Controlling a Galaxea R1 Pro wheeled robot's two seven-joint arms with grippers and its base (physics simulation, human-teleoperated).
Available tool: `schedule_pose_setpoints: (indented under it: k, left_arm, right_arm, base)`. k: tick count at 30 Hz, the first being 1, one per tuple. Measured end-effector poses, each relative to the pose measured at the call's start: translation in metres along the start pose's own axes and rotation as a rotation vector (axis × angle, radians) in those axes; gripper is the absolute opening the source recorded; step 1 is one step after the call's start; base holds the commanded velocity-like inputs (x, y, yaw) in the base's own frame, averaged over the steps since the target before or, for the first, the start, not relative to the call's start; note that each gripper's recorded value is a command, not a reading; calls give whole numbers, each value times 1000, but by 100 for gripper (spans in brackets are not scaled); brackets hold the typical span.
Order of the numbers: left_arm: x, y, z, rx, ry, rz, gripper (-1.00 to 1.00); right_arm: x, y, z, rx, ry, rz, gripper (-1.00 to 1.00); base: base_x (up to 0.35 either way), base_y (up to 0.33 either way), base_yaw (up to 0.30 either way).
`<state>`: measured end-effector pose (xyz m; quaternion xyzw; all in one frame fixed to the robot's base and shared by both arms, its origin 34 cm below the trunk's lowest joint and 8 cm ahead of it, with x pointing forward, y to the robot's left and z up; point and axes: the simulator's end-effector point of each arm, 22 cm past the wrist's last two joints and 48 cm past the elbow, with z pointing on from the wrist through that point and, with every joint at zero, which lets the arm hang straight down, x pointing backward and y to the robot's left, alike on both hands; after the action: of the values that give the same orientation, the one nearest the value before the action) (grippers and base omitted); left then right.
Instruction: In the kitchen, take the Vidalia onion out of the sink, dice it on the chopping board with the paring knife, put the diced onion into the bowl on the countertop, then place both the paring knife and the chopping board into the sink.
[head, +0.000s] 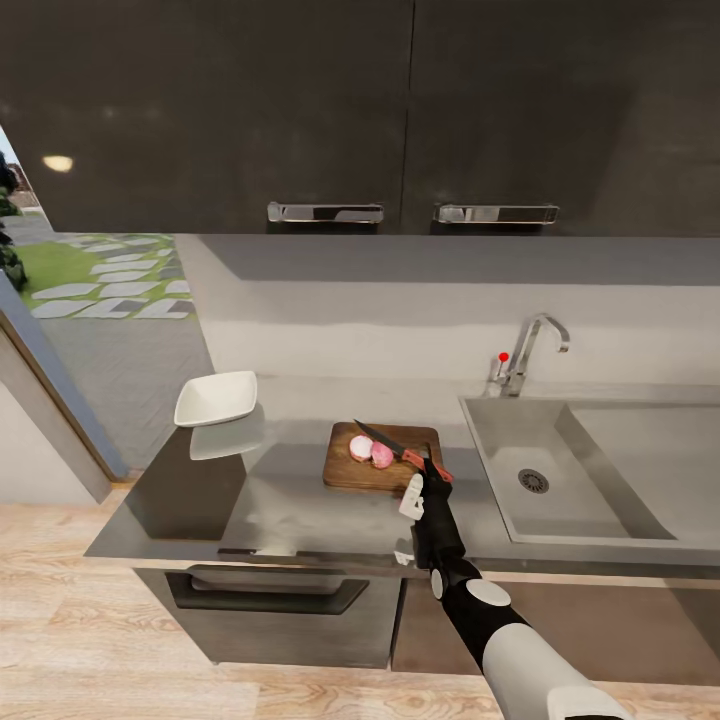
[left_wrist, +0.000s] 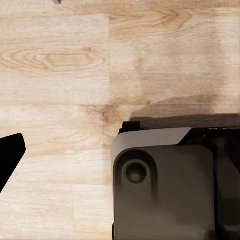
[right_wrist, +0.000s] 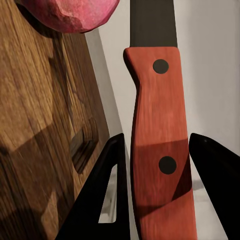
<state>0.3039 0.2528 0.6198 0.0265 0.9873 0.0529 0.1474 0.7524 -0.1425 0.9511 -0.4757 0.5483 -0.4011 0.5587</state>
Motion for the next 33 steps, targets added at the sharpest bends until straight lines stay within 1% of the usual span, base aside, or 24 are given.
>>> schedule_pose_setpoints:
  k: [19,20,33]
  left_arm:
    - [0,0,0,0,0,0,100]
    - [0,0,0,0,1,0,100]
    - [0,0,0,0,0,0,100]
  right_arm:
    - [0,0,0,0,0,0,-100]
    - [2,12,-4,-28,7,3,-100]
    - [2,12,-4,-29,7,3,-100]
  base:
    - [0,0,0]
    - [0,0,0]
    - [0,0,0]
